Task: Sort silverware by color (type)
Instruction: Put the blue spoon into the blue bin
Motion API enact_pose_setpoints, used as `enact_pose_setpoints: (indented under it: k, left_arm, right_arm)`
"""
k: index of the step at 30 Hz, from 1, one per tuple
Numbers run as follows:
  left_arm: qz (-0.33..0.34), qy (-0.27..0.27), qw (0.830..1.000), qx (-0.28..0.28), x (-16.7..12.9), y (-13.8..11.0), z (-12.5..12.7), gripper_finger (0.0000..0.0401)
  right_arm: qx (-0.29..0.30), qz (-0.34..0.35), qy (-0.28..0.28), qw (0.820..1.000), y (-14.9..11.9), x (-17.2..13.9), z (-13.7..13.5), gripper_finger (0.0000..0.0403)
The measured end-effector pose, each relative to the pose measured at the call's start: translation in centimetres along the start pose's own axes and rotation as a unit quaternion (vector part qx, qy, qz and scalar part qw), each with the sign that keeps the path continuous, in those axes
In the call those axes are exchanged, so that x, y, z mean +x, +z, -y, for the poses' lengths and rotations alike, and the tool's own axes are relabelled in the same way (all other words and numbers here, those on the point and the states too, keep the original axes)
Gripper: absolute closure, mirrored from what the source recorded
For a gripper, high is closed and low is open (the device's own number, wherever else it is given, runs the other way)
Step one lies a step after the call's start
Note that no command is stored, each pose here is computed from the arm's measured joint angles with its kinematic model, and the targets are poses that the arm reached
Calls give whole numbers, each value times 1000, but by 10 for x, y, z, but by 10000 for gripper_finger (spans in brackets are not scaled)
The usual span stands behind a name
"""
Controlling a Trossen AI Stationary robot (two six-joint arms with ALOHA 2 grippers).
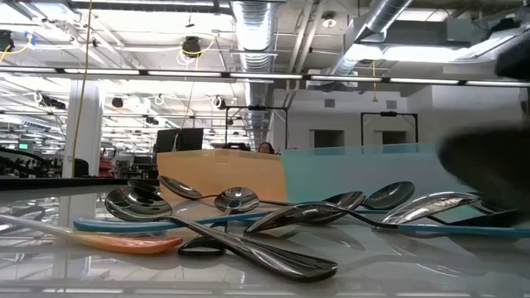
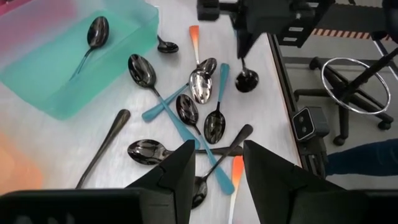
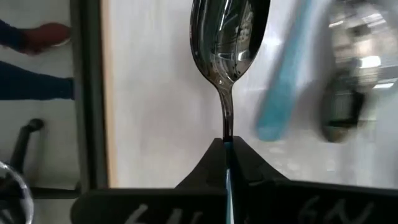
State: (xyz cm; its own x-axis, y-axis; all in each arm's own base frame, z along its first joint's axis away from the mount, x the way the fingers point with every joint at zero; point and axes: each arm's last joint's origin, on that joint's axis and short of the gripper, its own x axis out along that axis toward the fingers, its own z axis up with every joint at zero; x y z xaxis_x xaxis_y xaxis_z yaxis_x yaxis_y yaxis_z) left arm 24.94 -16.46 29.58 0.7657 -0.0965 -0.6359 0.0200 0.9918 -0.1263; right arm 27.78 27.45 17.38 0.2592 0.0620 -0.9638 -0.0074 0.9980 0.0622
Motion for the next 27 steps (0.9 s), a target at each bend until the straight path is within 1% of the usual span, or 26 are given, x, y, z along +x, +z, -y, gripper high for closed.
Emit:
enact_pose_setpoints:
  k: [4,6,8,10,13,17,21,23,27]
  left_arm:
    - [0,0,1000,0,0,0,0,282]
    - [-1,1,1000,0,0,0,0,282]
    - [-2,2,1000,1,0,0,0,282]
    - [-2,2,1000,1,0,0,0,282]
    - [-2,2,1000,1,0,0,0,282]
    - [-1,2,1000,1,0,0,0,282]
    - [-1,3,1000,1,0,0,0,282]
    - [0,5,1000,1,0,0,0,282]
    - [7,19,1000,2,0,0,-1,282]
  right_arm:
    - [-14,10,-2,1000,6,-16,2,398]
    - [-5,23,4,1000,11,-27,8,398]
    - [-3,27,-4,1000,11,-39,14,398]
    - [5,33,-12,999,14,-50,23,398]
    - [12,59,-38,997,16,-75,39,398]
    - [19,70,-63,995,13,-100,72,398]
    - [65,84,-71,992,5,-119,118,398]
    - [89,93,-85,988,0,-124,141,398]
    - [140,107,-110,978,-11,-127,181,398]
